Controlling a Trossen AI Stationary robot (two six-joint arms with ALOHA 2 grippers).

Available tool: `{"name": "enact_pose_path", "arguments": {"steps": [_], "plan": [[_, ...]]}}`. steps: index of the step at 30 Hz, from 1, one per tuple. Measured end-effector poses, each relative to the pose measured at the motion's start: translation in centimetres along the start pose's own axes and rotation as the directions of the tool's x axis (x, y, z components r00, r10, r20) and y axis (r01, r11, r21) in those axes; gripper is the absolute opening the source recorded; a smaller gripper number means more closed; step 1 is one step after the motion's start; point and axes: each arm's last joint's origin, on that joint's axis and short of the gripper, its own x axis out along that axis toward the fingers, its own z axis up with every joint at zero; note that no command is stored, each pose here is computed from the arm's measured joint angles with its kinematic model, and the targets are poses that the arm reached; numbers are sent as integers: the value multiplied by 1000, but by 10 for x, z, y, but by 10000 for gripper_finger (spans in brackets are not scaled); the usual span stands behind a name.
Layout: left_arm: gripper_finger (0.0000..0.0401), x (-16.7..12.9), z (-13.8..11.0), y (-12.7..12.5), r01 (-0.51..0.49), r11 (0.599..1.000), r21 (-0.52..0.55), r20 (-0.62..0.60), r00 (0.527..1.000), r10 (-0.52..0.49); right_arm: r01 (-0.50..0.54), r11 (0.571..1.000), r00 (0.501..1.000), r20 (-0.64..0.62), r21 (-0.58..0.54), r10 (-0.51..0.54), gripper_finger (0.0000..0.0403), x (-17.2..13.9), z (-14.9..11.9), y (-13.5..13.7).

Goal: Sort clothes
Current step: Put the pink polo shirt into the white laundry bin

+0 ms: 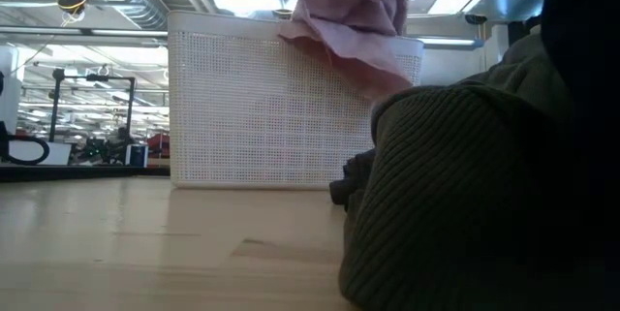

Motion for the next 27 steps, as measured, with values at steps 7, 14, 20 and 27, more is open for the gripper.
{"name": "enact_pose_path", "arguments": {"steps": [7, 14, 20, 27], "plan": [[184, 0, -2, 0, 0, 1000, 3, -23, 1000, 0, 117, 992, 988, -98, -49, -121, 246, 51, -48, 42], [184, 0, -3, 0, -1, 1000, 5, -35, 999, 1, 158, 987, 987, -9, 19, -158, 246, 88, -69, 51], [184, 0, -7, 0, -1, 1000, 11, -74, 997, 1, 101, 978, 945, 288, 184, -152, 246, 103, -44, 34], [184, -1, -10, 0, -1, 1000, 15, -102, 995, 2, 42, 941, 736, 627, 336, -257, 246, 91, -6, 1]]}}
